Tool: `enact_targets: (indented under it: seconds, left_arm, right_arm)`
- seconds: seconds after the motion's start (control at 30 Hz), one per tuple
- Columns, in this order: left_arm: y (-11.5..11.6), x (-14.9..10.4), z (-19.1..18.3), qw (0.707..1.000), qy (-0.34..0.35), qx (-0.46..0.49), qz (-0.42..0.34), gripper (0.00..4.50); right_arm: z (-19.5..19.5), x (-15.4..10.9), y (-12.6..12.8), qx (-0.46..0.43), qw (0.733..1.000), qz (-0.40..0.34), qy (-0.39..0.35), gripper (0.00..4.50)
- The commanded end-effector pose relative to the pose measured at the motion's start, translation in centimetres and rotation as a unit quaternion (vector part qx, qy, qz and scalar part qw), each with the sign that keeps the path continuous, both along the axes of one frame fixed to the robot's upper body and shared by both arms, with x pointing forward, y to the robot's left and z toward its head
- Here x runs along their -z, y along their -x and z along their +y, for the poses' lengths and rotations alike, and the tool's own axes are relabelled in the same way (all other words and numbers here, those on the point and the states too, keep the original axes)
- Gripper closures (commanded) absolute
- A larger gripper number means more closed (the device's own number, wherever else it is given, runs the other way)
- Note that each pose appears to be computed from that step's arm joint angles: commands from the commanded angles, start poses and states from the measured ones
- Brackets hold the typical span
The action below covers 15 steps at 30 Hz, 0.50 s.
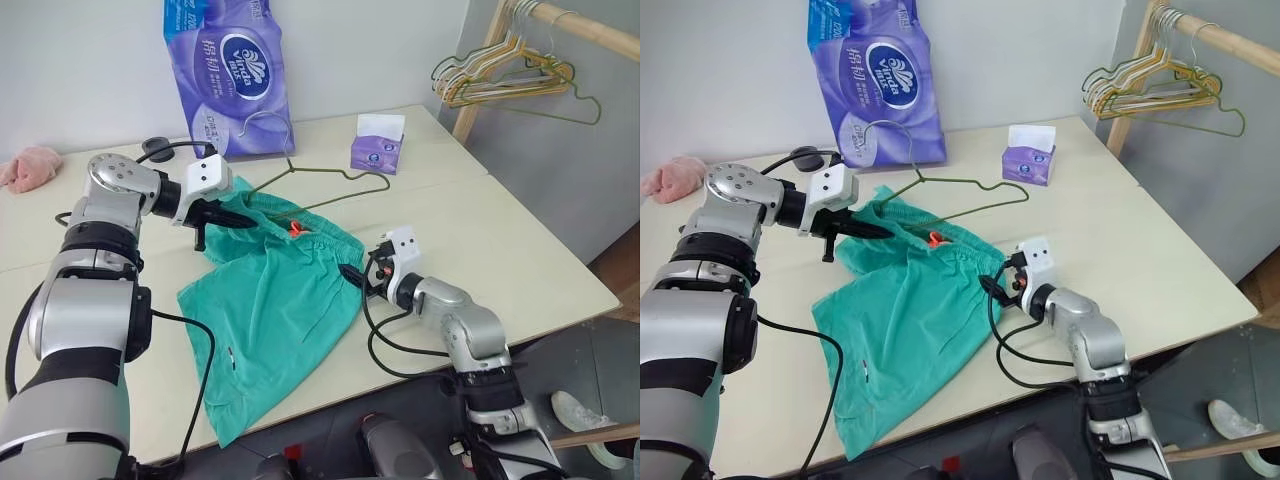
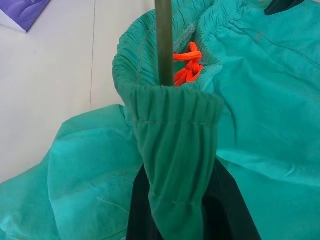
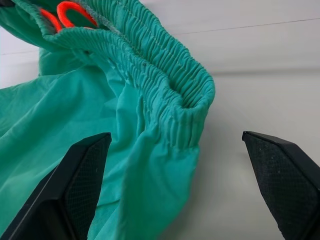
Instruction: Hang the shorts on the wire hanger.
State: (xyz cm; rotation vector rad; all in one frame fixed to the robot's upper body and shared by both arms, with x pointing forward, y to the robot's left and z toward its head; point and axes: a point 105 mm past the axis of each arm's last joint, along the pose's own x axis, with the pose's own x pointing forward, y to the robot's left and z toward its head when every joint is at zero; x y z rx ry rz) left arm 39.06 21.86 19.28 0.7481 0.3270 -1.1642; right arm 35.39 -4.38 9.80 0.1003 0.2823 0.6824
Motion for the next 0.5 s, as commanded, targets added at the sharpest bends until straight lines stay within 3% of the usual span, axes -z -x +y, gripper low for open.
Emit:
enact_targets:
  seconds: [0.03,0.07,0.17,0.5]
  left_arm:
    - [0.0,-1.1,0.1,1.000,0.005,0.006,-0.024,4.50]
    - [0.1,-1.0,0.1,1.000,0.006,0.006,-0.022,4.50]
    - [0.2,-0.5,0.2,1.000,0.005,0.007,-0.018,4.50]
    - [0.5,-0.3,0.3,1.000,0.009,0.012,-0.018,4.50]
  right_arm:
    - [0.8,-1.4,-0.9,-0.014,0.999,-0.032,-0.019,0.02]
    - [0.9,-1.6,-1.1,-0.012,0.999,-0.035,-0.024,0.02]
    - [1.5,-2.2,-1.3,-0.018,0.998,-0.046,-0.034,0.57]
    - [0.0,-0.7,-0.4,0.037,0.998,-0.053,0.008,4.03]
